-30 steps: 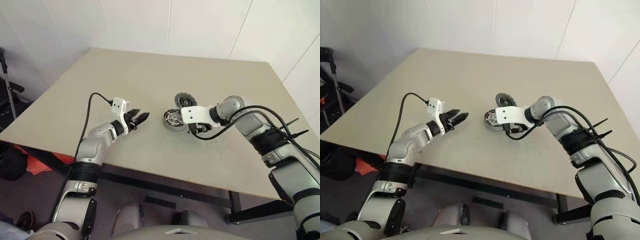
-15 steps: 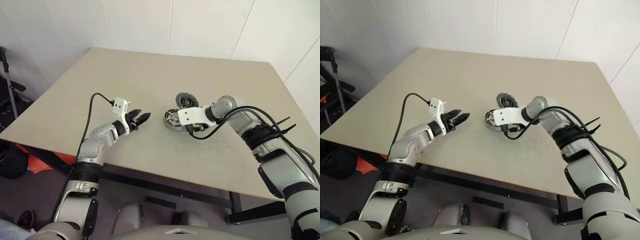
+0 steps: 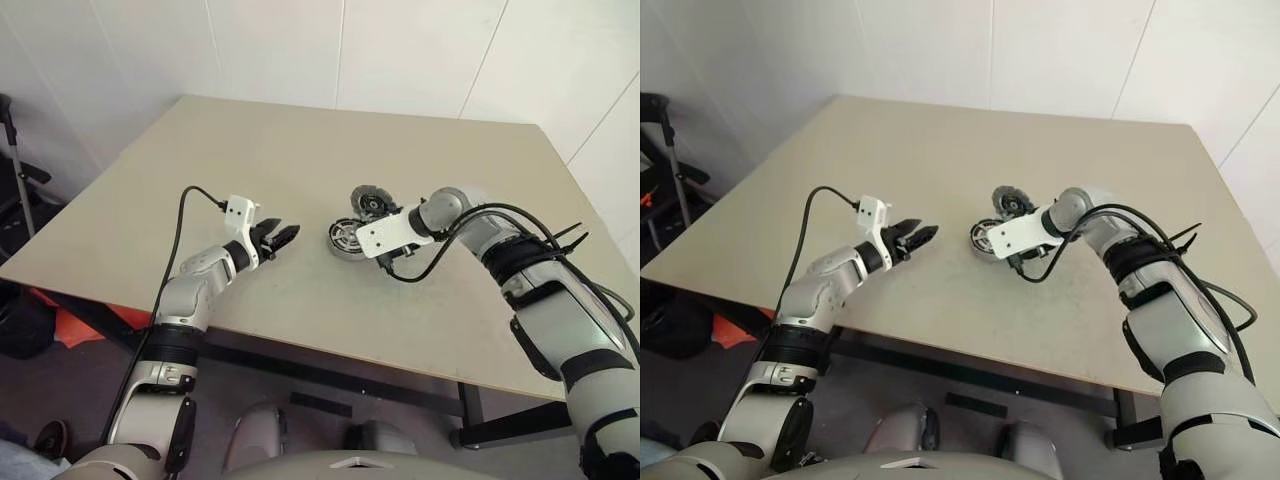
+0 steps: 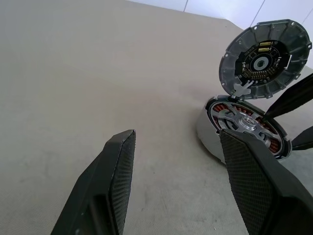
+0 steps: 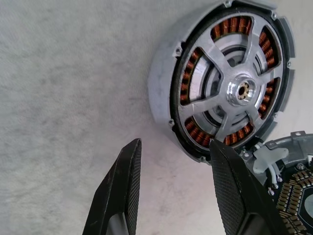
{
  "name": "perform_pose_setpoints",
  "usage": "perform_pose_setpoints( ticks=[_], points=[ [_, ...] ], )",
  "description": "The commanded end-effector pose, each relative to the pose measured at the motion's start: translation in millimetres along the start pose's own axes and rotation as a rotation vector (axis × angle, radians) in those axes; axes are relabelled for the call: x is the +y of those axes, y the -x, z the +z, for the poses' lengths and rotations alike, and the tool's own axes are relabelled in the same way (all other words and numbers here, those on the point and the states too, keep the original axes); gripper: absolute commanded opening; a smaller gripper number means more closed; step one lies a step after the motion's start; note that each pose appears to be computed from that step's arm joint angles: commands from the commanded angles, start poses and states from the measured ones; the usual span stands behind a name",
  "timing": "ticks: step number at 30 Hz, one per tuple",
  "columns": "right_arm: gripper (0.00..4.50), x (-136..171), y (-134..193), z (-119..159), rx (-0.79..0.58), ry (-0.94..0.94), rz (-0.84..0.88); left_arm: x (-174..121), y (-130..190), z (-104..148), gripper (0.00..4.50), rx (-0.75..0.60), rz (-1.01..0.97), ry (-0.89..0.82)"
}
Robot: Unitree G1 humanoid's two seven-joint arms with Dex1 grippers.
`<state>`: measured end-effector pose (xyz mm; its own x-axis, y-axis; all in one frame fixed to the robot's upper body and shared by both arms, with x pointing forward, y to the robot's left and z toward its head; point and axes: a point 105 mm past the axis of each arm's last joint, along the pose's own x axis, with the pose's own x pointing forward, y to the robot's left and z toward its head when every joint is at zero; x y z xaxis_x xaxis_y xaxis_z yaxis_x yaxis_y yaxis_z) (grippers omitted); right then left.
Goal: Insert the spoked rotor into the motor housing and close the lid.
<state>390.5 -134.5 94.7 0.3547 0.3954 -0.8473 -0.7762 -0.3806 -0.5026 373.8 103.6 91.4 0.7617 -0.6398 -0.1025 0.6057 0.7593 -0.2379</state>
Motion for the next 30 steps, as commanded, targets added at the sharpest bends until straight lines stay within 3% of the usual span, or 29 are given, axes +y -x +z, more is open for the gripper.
perform_pose_setpoints(
  ticks=[1, 8, 21, 25, 30],
  points=[
    [2.05, -11.5, 3.1, 3.4, -0.002, 0.03, -0.035, -1.6, -0.3, 17.8, 2.91, -0.057, -0.007, -0.042],
    [0.08, -7.0, 3.7, 5.9, -0.025, 0.06, -0.011, 1.6, 1.2, 18.8, 2.91, -0.06, 0.006, -0.045],
    [0.04, -14.0, 6.5, 11.0, -0.06, -0.03, -0.044, 5.2, 0.3, 20.4, 2.91, -0.063, 0.018, -0.05],
    [0.04, -12.1, 19.2, 33.2, -0.209, -0.313, 0.022, 6.0, 0.9, 17.7, 2.91, -0.062, 0.028, -0.047],
    [0.04, 19.8, 40.3, 49.9, -0.266, -0.479, 0.158, 5.5, 2.2, 14.7, 2.91, -0.064, 0.035, -0.039]
  ],
)
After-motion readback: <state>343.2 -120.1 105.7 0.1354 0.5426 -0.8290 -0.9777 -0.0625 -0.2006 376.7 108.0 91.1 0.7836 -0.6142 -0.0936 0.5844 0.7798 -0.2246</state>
